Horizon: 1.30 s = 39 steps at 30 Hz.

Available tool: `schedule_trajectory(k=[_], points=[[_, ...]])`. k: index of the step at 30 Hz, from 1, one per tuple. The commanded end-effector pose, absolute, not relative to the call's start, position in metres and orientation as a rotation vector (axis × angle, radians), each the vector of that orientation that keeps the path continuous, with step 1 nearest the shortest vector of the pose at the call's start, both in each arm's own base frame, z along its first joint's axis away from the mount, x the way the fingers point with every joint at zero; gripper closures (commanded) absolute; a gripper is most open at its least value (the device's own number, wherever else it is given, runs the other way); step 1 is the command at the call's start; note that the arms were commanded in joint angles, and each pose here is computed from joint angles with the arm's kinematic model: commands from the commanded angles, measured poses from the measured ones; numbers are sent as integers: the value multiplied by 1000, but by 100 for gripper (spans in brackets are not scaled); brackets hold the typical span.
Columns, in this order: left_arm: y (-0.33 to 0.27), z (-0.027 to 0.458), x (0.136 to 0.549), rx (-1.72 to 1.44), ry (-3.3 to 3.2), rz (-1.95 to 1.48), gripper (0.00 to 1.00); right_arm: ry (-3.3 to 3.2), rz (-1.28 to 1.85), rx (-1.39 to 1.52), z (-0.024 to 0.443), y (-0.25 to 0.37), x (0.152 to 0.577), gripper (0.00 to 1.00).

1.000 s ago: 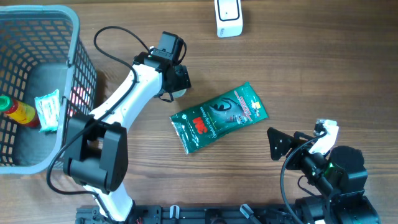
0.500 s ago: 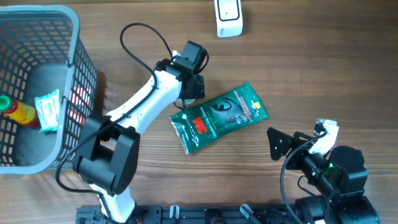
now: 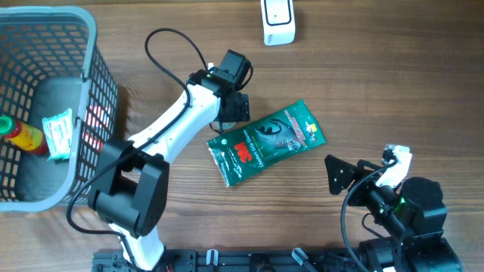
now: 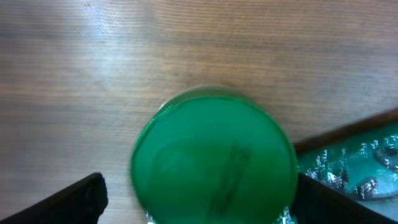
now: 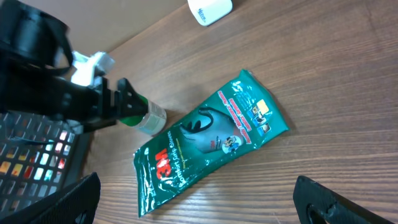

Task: Scan the item barcode
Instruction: 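Lift the jar out and place it beside the gloves bag, then reach the left gripper into the basket and grasp the red-capped bottle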

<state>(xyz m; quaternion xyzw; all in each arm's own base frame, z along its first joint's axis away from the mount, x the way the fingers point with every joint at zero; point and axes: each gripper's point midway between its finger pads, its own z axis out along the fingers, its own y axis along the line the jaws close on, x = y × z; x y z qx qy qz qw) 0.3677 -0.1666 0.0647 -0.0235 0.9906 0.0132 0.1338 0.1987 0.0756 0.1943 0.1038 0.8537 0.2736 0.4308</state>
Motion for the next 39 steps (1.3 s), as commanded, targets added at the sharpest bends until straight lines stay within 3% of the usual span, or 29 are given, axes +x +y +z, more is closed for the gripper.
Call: schedule_trajectory(k=[1,9,18,27,39], points=[[-158,188,390,-117,2647,9,0,2116,670,271,196,73,200,0],[-94,347,371,-292,2293,27,0,2116,670,272,196,73,200,0],[57,410,324,-822,1993,102,0,2116,670,271,196,73,200,0],[202,357,269,-1583,1772,265,0,2116,670,272,196,73,200,0],[278,237,290,-1970,1870,266,0,2116,670,271,196,73,200,0]])
